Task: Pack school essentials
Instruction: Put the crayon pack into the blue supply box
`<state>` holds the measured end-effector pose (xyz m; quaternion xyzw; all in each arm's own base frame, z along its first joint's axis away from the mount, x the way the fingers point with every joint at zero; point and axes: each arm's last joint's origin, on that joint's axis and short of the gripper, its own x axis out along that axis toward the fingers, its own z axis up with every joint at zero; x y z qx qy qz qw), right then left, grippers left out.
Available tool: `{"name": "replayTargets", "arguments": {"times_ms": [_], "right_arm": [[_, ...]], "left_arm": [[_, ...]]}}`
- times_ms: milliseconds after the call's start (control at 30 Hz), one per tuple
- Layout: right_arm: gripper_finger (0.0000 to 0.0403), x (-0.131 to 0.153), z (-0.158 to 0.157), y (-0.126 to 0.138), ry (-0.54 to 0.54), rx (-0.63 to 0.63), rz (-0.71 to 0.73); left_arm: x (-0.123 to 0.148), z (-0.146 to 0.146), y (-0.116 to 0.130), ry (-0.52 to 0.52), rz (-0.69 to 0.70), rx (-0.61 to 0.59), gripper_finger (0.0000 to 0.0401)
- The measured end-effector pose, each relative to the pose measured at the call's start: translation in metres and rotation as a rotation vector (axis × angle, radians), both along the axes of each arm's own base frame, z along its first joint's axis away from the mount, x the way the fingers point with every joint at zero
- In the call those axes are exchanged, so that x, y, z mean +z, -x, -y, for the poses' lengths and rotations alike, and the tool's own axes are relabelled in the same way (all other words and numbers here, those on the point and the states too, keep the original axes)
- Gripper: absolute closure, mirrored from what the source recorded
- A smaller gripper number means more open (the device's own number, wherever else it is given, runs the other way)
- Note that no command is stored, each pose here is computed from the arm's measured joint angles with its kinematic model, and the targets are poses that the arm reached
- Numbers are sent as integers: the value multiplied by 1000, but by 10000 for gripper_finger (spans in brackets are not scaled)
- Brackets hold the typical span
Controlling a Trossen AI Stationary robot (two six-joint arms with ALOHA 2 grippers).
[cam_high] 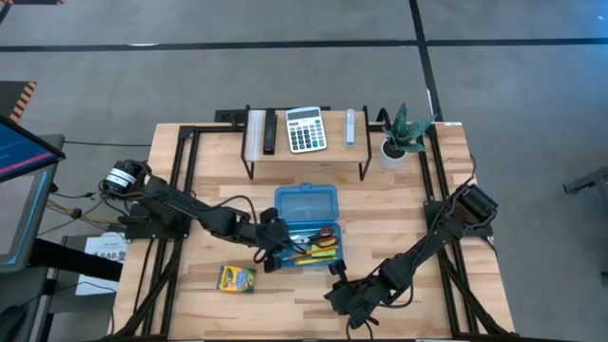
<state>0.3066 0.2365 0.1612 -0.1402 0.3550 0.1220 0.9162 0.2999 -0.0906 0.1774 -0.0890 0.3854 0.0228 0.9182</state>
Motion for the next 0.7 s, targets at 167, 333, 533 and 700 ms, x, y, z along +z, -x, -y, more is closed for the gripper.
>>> {"name": "replayTargets", "arguments": {"times_ms": [167,333,533,700], "right_arm": [[371,0,0,0,1,1,0],[371,0,3,-2,12,2,2],[369,0,10,-8,19,-13,3],[369,1,14,-11,31,-10,11]], "left_arm": [[0,-1,0,-12,6,13,310],[16,-3,7,-25,34,31,281],[44,6,34,-11,52,10,288],[47,24,59,1,-34,4,307]]}}
